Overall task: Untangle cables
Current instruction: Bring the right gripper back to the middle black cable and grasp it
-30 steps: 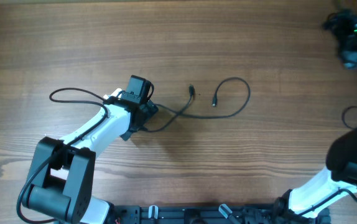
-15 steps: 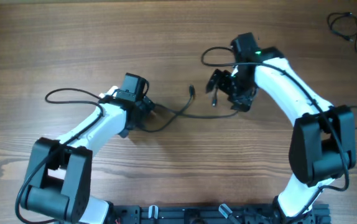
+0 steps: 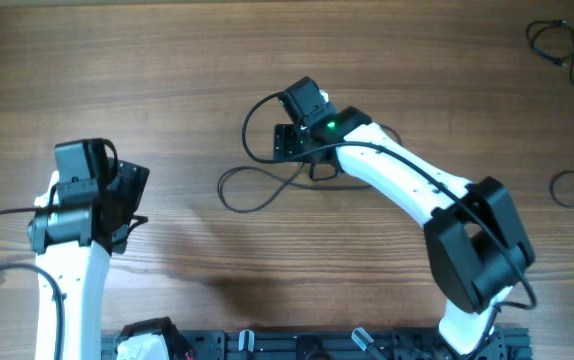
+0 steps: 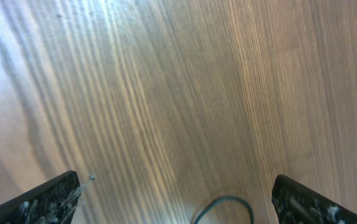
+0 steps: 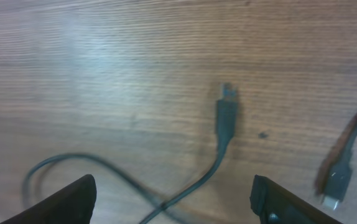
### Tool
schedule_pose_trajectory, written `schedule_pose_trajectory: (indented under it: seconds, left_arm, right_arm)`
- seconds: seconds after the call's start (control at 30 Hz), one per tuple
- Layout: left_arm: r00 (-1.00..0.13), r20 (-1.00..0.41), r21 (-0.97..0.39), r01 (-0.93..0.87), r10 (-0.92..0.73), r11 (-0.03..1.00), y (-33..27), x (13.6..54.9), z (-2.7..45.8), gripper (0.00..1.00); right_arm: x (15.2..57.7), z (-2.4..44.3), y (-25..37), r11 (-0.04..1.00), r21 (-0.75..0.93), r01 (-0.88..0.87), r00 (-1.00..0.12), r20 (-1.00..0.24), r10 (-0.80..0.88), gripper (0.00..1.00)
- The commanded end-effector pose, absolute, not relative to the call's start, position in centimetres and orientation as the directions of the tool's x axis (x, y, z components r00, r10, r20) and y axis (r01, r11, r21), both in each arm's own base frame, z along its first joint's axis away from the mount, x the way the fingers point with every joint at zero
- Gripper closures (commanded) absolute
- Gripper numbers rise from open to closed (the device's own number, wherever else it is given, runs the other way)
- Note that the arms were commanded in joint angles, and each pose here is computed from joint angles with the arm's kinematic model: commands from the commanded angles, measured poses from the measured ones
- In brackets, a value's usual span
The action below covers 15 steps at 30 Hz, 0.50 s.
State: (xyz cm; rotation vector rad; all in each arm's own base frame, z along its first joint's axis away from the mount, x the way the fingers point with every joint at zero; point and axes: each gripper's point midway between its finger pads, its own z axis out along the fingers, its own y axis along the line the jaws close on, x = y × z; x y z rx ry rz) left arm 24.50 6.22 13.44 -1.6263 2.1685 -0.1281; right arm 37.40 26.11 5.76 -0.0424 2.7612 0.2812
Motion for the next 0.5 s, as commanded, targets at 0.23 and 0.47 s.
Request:
schedule_pose_trajectory:
  seconds: [0.23, 0.47]
  left_arm:
    - [-0.2, -0.332, -0.411, -0.849, -0.922, 0.332, 5.7, 20.4, 17.7, 0.0]
    - [-0.199, -0.332, -0.412, -0.849, -0.922, 0.331, 5.7, 20.3, 17.7, 0.0]
  right_arm:
    - [37.2, -1.7, 26.3, 0.987, 0.141, -0.072, -0.963, -0.266, -0.033, 0.67]
    - [41.3, 7.4, 23.1, 0.981, 0.193, 0.024, -0.926, -0.366, 0.095, 0.96]
